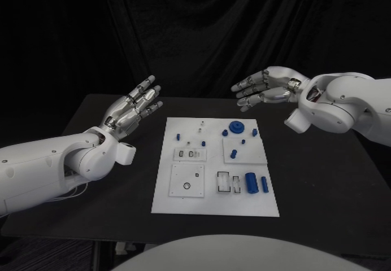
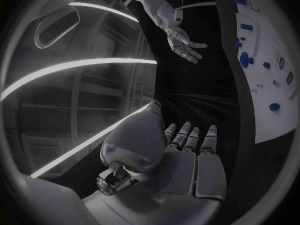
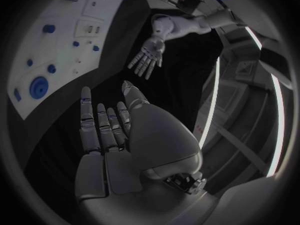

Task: Assemble the parts on the task board

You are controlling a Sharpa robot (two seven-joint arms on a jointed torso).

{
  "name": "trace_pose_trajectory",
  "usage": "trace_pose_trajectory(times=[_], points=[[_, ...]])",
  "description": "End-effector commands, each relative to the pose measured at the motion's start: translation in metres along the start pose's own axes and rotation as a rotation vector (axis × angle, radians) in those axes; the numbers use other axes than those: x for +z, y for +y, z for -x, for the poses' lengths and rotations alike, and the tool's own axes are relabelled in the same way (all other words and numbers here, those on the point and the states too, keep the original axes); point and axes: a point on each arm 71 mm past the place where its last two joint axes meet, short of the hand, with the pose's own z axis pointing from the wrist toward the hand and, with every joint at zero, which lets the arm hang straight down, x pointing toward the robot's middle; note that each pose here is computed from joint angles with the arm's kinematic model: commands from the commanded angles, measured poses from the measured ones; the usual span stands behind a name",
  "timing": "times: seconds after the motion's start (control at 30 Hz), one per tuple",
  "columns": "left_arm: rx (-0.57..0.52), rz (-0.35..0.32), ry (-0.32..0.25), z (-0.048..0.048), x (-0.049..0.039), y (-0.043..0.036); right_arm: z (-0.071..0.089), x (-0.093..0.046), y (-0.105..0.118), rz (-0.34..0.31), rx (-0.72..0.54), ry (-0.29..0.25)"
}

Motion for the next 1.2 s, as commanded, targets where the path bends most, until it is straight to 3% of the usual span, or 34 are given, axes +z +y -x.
trace_pose_trajectory(times=[0.03,0.17,0.5,0.87,1.2], points=[[0.013,-0.177,0.005,-0.0022,-0.0005,-0.0146,-0.002,0.004,-0.003,-0.12,-0.47,0.045],[0.005,-0.179,0.013,-0.0028,-0.0011,-0.0154,-0.005,0.01,0.004,-0.116,-0.732,0.031],[-0.003,-0.19,0.015,-0.003,-0.0067,-0.0201,-0.004,0.014,0.018,-0.028,-1.041,-0.098],[-0.014,-0.189,0.017,-0.0017,-0.0141,-0.0252,-0.008,0.017,0.016,0.003,-1.118,-0.167],[-0.009,-0.222,0.009,-0.0026,-0.015,-0.0296,-0.014,0.017,0.015,0.042,-1.119,-0.159]])
